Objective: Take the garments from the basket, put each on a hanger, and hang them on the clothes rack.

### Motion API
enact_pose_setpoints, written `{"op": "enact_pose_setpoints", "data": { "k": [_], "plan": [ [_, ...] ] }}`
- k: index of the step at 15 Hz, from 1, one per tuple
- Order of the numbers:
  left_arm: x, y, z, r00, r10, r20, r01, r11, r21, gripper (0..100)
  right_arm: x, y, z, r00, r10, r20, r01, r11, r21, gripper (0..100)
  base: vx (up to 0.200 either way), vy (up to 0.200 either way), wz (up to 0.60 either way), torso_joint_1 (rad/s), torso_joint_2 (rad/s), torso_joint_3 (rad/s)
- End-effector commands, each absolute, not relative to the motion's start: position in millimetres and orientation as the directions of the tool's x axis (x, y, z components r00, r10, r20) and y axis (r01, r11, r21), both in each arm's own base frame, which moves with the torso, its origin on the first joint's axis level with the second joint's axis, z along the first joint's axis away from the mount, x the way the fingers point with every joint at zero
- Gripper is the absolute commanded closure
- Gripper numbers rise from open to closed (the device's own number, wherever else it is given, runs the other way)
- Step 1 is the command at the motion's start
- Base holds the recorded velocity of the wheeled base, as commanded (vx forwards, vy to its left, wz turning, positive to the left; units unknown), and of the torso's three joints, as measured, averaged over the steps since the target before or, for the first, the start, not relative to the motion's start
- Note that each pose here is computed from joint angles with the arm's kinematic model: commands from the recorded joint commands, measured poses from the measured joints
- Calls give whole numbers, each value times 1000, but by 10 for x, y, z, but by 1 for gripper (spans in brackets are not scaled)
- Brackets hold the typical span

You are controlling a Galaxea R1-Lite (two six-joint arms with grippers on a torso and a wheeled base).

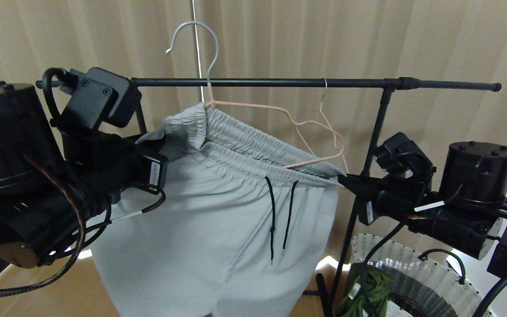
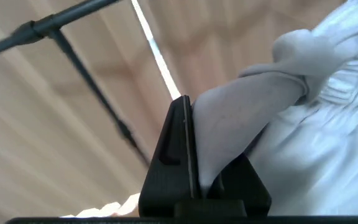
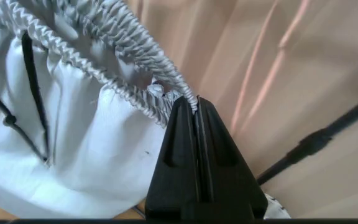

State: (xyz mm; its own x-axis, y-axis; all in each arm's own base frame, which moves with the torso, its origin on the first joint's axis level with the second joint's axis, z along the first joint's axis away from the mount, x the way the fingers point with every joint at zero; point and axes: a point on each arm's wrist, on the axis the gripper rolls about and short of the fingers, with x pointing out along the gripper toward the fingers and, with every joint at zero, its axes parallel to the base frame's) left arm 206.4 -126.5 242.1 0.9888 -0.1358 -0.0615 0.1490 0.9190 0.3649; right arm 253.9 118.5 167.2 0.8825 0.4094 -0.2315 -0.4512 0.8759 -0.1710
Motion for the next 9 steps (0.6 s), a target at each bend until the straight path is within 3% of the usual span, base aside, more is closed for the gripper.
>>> {"op": "enact_pose_setpoints", "data": {
  "k": [1, 6, 9],
  "plan": [
    [2068, -1170, 2330, 991, -97, -89, 126, 903, 410, 100, 2530, 1102, 1750, 899, 387, -203, -422, 890, -173, 100, 0, 0, 0, 0, 0, 0],
    [2000, -1039, 1998, 979, -55, -194, 155, 821, 549, 100, 2495, 1092, 1833, 902, 395, -172, -423, 890, -173, 100, 0, 0, 0, 0, 0, 0],
    [2028, -1057, 1995, 979, -49, -196, 150, 825, 545, 100, 2388, 1181, 1992, 885, 445, -138, -464, 869, -173, 100, 0, 0, 0, 0, 0, 0]
  ]
}}
